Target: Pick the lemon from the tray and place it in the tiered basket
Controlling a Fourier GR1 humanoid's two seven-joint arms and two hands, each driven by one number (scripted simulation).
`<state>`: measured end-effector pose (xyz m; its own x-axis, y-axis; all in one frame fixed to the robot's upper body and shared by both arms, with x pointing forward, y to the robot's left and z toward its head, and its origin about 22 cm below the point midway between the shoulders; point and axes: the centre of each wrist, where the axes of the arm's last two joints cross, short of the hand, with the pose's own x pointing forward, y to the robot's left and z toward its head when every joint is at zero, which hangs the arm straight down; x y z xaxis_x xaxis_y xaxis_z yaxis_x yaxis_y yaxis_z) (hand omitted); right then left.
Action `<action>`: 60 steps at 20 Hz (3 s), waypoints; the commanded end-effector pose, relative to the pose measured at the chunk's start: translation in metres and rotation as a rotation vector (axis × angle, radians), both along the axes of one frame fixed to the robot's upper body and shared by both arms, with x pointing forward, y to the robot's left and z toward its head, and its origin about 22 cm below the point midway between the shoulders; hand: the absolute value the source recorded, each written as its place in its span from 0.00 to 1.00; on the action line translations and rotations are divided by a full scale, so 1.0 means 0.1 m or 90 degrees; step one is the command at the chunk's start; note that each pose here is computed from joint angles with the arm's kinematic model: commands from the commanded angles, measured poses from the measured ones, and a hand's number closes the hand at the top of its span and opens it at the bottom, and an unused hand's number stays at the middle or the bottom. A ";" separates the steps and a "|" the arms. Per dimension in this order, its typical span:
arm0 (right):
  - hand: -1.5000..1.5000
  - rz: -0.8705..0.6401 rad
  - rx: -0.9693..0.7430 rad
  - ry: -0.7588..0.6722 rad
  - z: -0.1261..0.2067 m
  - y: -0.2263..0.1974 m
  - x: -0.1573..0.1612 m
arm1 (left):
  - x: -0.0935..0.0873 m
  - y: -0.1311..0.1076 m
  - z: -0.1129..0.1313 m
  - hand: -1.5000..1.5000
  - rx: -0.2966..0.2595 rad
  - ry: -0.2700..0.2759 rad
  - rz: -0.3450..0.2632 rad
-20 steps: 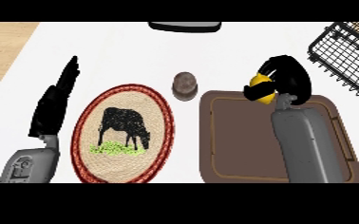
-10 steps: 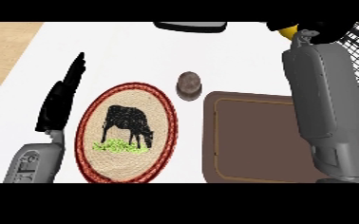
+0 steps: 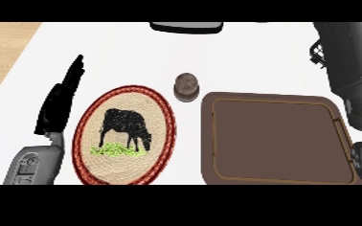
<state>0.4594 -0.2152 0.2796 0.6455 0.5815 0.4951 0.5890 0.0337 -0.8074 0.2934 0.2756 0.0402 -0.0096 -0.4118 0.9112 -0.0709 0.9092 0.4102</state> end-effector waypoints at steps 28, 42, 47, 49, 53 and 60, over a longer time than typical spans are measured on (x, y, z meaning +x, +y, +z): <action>1.00 -0.108 -0.097 0.217 -0.21 -1.82 -0.18 | -0.07 -0.03 0.08 0.50 -0.001 0.000 0.000; 0.00 -0.075 0.156 0.162 -0.83 -2.15 -0.37 | -0.16 0.10 -0.11 0.50 -0.005 0.007 0.018; 0.00 -0.060 0.135 0.047 -0.83 -2.07 -0.34 | -0.18 0.06 0.00 0.50 0.002 -0.010 0.017; 0.00 -0.065 0.133 -0.004 -0.97 -2.09 -0.37 | -0.10 0.17 -0.02 0.50 0.002 0.006 0.019; 0.00 -0.075 0.100 -0.080 -0.66 -2.03 -0.32 | -0.05 0.19 0.14 0.50 -0.013 0.008 0.020; 0.00 -0.125 0.134 -0.121 -0.22 -2.30 -0.51 | -0.21 0.35 -0.18 0.50 0.000 0.017 0.057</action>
<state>0.4165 -0.4370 0.2371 0.6291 0.3735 0.6817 0.7192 0.0530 -0.6928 0.2774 0.2950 0.0299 0.0298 -0.4093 0.9119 -0.1151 0.9048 0.4099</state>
